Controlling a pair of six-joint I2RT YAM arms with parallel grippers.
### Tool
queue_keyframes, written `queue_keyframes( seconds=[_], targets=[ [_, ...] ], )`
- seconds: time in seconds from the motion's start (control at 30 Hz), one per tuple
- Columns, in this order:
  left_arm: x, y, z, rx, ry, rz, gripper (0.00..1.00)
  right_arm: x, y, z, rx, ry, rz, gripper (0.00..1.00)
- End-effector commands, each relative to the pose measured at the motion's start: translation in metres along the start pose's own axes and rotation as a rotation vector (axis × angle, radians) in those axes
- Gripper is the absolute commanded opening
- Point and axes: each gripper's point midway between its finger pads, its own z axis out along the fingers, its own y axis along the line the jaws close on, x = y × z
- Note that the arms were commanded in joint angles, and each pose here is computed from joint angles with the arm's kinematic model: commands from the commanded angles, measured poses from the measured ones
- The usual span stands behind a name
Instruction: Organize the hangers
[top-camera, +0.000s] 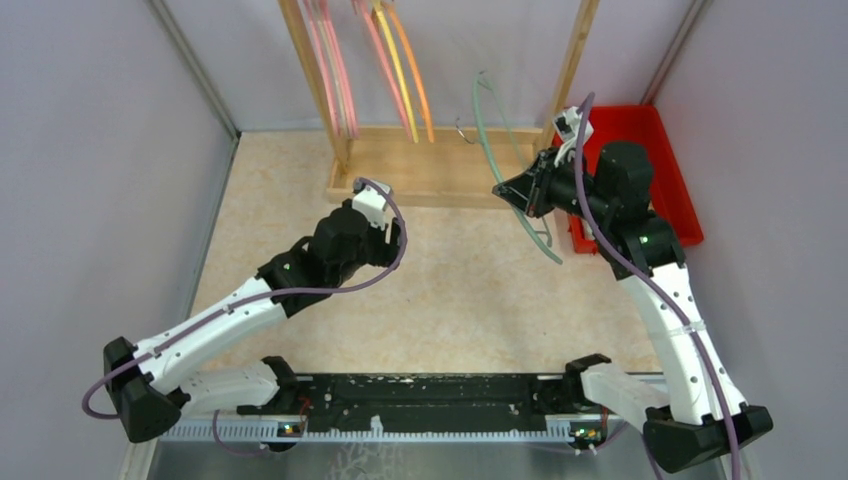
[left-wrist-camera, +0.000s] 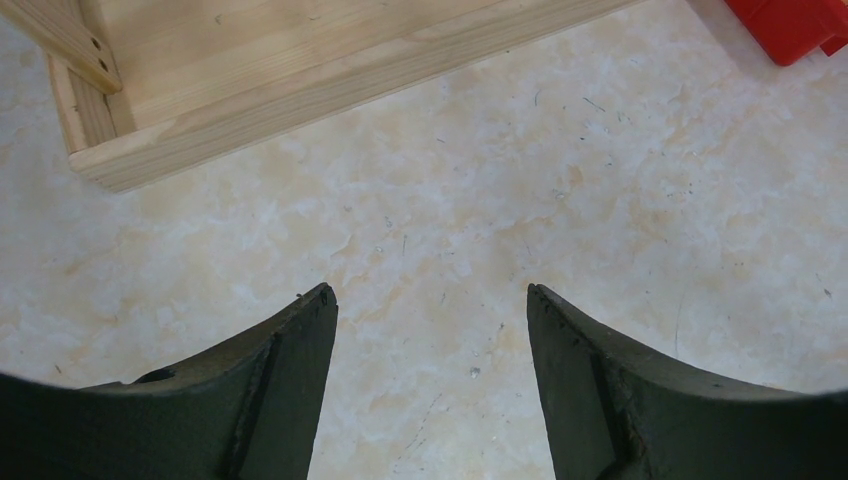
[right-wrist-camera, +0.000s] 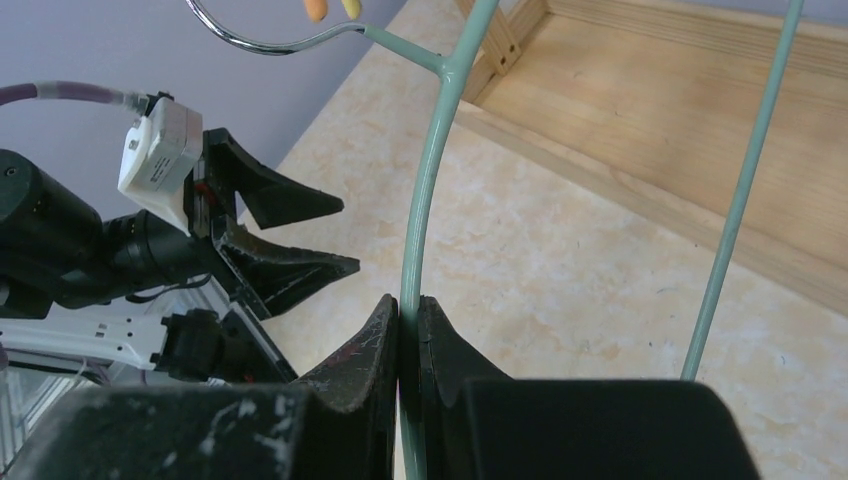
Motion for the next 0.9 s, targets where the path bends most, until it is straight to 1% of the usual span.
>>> queue_keyframes(
  seconds=[0.0,0.2,0.37,0.53,0.67,0.87],
  targets=[
    [-0.002,-0.008,0.005,0.033,-0.011,0.003,0.75,-0.014,0.009,-0.016,-0.003,-0.086,-0.075,0.01],
    [0.007,-0.010,0.013,0.029,0.013,0.013,0.75,-0.044,0.021,-0.011,-0.057,-0.183,-0.085,0.02],
    [0.013,-0.012,0.016,0.037,0.027,0.010,0.75,-0.087,0.023,0.010,-0.124,-0.264,-0.059,0.02],
    [0.016,-0.013,0.016,0.044,0.026,-0.001,0.75,-0.133,0.015,0.030,-0.209,-0.389,0.004,0.01],
    [0.017,-0.009,0.015,0.029,0.027,0.000,0.75,-0.171,0.021,0.029,-0.310,-0.491,0.023,0.01],
    [0.014,-0.009,0.013,0.026,0.020,-0.002,0.75,-0.216,0.019,0.022,-0.388,-0.597,0.081,0.01]
  ],
)
